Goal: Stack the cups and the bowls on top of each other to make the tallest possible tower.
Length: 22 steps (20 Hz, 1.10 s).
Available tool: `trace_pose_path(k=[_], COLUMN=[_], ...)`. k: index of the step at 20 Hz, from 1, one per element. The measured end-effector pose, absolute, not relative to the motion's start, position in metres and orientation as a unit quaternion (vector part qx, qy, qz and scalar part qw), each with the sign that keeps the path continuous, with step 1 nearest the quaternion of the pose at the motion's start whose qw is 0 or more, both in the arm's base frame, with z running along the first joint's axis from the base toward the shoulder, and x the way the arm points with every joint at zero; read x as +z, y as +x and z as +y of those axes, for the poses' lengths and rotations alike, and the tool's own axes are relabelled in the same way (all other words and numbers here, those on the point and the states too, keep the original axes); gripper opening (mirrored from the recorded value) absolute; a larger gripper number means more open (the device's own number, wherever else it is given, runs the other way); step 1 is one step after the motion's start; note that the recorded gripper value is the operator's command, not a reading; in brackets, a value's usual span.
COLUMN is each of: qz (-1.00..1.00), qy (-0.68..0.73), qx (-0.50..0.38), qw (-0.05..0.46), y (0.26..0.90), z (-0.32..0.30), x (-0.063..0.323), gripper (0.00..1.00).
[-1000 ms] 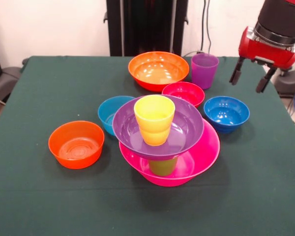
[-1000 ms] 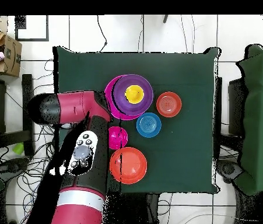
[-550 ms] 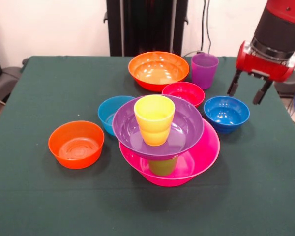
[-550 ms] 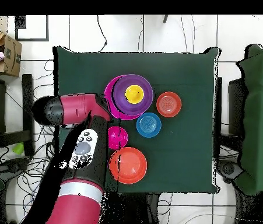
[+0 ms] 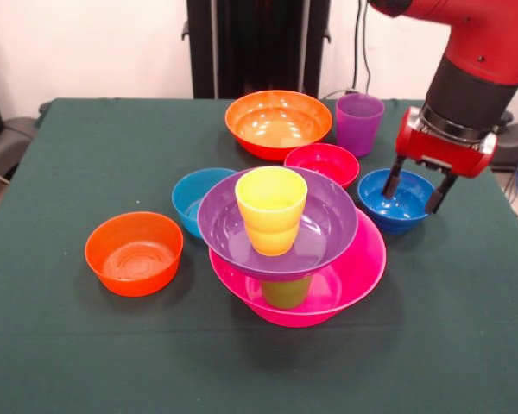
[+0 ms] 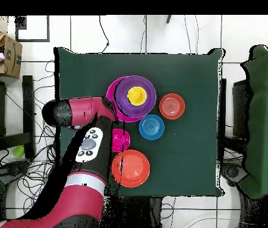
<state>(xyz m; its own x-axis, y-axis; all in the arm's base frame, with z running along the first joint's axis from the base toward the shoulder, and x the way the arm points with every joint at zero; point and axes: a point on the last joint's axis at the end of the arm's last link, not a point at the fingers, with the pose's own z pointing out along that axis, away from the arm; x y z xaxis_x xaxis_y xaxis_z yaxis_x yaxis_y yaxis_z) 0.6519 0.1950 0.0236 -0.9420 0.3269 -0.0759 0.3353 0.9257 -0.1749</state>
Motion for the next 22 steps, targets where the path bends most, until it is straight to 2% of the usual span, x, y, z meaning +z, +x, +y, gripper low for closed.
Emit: trace_pose_path(k=[22], qz=[0.980], qy=[0.182], qx=[-0.076], qw=[0.025], y=[0.651], z=[0.221], x=[0.015], gripper=[1.00])
